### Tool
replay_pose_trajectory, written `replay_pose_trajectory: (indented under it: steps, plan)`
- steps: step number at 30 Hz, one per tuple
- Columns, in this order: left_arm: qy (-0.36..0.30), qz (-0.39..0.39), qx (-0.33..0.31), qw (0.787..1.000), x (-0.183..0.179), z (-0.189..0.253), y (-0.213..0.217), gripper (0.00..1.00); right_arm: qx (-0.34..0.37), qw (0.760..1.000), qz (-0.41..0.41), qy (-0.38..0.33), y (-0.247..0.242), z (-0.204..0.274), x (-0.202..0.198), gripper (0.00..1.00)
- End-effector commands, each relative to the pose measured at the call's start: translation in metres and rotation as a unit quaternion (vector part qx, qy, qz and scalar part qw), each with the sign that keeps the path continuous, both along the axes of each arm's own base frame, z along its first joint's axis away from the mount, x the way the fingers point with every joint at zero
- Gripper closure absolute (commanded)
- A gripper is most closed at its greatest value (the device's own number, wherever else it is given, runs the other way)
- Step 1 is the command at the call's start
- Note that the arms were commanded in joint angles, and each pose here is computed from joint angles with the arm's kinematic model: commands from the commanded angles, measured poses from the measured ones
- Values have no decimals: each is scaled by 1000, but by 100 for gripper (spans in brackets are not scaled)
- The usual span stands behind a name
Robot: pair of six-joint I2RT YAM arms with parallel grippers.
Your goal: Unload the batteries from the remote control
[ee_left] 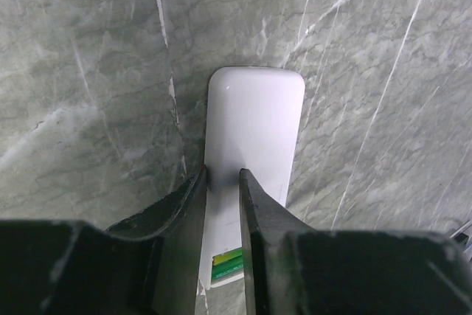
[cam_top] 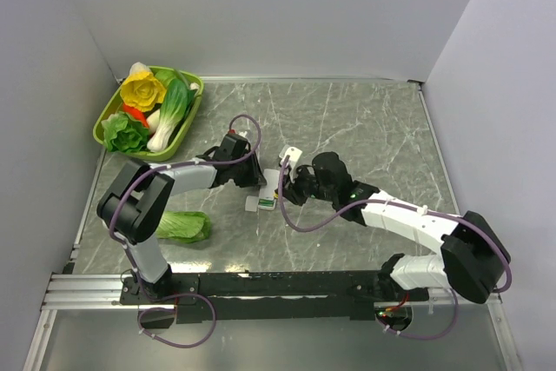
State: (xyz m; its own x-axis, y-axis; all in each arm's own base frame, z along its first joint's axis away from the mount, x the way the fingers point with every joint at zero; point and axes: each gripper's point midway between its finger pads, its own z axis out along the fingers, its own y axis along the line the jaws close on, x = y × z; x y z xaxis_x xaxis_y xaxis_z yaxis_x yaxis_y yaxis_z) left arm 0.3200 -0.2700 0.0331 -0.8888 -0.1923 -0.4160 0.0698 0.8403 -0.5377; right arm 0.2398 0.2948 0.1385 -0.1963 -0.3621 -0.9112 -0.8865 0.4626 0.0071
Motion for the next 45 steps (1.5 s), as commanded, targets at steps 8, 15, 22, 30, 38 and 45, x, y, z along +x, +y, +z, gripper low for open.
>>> replay_pose_trajectory:
  steps: [8,15,22,30,38,45]
  plan:
    - [-6,-10,-27,1000,-1,5,-10,75,-36,999,2,-13,10,6,11,100]
    - [-4,-8,-36,999,-7,5,-8,76,-44,999,3,-2,14,1,10,100]
    - [6,-4,-34,999,-15,4,-4,78,-82,996,-22,16,10,-9,17,100]
    - [2,2,-28,1000,-20,10,3,80,-107,993,-37,38,8,-20,19,100]
    - [5,-2,-33,999,-24,12,3,80,-113,992,-38,42,7,-18,17,100]
    - [-4,14,-1,1000,-21,10,15,88,-116,991,-35,48,7,-15,17,100]
